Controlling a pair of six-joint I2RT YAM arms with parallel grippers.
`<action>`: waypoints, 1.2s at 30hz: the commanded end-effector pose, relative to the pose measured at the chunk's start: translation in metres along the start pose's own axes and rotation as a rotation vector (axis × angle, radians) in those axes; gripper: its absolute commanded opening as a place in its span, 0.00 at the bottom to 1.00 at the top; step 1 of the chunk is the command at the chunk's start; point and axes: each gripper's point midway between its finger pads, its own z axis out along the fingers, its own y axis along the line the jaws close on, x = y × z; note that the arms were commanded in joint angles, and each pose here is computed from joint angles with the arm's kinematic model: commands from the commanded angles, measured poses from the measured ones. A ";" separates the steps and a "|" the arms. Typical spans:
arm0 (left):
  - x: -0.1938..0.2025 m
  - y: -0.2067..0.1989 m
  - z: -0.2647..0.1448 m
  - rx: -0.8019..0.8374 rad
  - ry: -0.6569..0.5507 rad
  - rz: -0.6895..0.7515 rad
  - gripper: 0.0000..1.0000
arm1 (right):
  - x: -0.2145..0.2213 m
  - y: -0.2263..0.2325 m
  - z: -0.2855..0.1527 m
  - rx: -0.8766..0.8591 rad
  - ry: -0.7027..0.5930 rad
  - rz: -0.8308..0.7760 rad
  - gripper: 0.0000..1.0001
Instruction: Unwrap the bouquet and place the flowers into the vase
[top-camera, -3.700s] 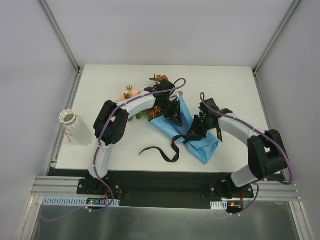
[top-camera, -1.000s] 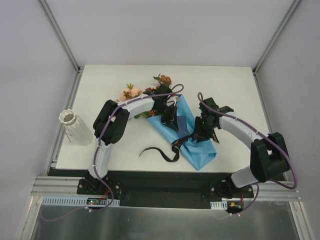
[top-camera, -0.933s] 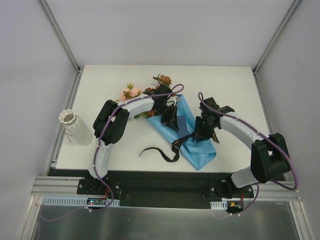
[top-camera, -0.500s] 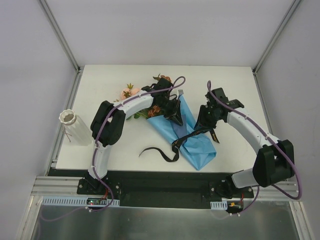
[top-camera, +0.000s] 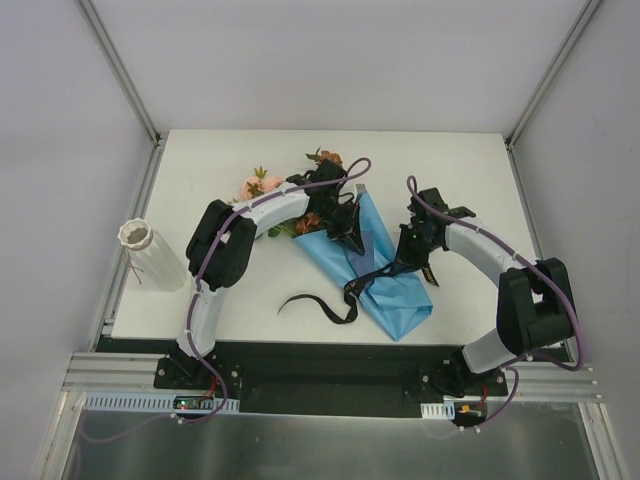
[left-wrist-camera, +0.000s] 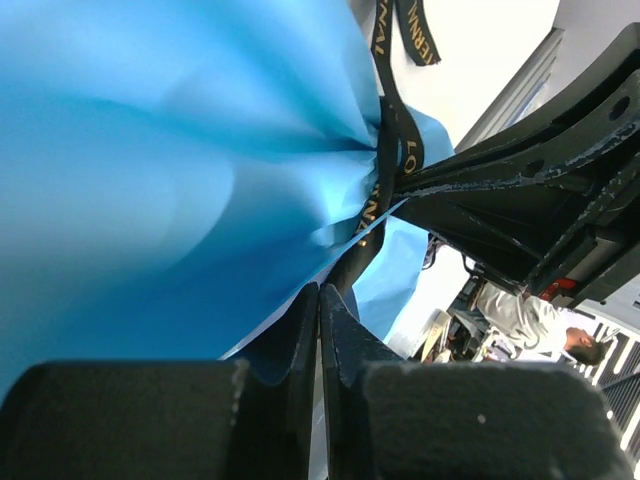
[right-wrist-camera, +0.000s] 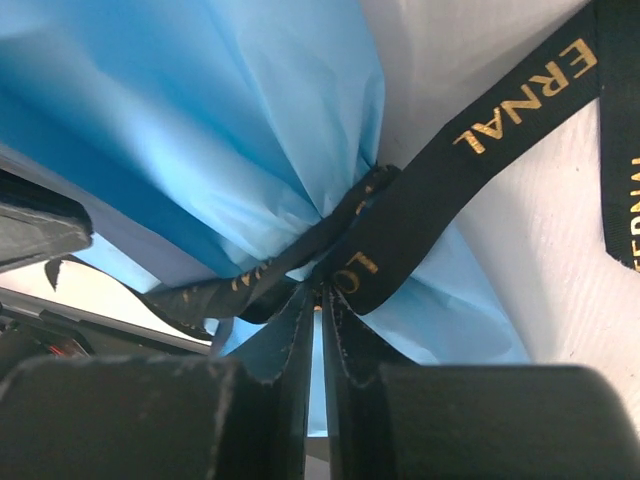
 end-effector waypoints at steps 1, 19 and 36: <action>0.006 0.011 0.005 -0.013 0.022 0.006 0.02 | 0.008 -0.004 0.002 -0.009 0.015 -0.002 0.08; 0.012 0.020 0.008 -0.028 0.035 0.000 0.01 | -0.014 0.040 -0.033 -0.125 -0.022 0.097 0.29; 0.011 0.022 0.010 -0.031 0.036 -0.008 0.00 | -0.001 0.030 0.003 -0.089 0.074 0.169 0.29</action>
